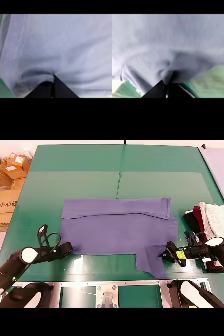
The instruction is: Fold the shirts.
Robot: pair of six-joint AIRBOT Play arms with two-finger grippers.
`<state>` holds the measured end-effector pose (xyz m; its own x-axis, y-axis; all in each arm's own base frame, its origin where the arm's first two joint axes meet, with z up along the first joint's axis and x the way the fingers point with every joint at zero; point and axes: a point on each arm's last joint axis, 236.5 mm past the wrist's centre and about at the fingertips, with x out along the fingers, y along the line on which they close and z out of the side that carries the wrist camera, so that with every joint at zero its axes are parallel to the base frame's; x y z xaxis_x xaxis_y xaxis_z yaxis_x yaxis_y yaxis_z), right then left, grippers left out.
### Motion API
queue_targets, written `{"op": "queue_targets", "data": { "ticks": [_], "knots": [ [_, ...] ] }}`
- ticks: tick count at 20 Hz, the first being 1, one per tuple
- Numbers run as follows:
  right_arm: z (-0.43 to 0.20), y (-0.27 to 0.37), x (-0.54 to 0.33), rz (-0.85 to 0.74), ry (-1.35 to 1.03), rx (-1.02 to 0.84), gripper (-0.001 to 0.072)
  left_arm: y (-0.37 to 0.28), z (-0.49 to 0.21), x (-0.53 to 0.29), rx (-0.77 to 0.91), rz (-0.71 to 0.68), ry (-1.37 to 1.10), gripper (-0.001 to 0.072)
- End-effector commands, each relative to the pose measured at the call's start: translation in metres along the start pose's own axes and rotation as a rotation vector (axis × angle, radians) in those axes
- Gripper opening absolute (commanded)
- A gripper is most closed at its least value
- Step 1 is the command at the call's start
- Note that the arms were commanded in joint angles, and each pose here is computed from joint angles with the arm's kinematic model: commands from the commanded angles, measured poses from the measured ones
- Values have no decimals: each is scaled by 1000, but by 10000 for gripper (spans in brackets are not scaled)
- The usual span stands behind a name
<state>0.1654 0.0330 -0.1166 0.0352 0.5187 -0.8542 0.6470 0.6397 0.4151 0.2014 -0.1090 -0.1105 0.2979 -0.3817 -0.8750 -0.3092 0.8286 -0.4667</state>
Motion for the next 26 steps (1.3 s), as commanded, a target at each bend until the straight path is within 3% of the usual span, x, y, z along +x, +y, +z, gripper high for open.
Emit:
{"op": "queue_targets", "data": {
  "ticks": [1,6,17,26],
  "knots": [
    [3,7,-16,-7,9,-51,12,-10,0,-15,84,17,50,25],
    [-10,-25,-29,-160,21,-10,13,-1,3,-47,222,145,129,25],
    [44,118,-123,210,-262,-213,13,-56,75,-68,340,86,-23,25],
    [159,188,-73,190,-235,-283,13,-102,197,8,394,106,-21,26]
  ]
}}
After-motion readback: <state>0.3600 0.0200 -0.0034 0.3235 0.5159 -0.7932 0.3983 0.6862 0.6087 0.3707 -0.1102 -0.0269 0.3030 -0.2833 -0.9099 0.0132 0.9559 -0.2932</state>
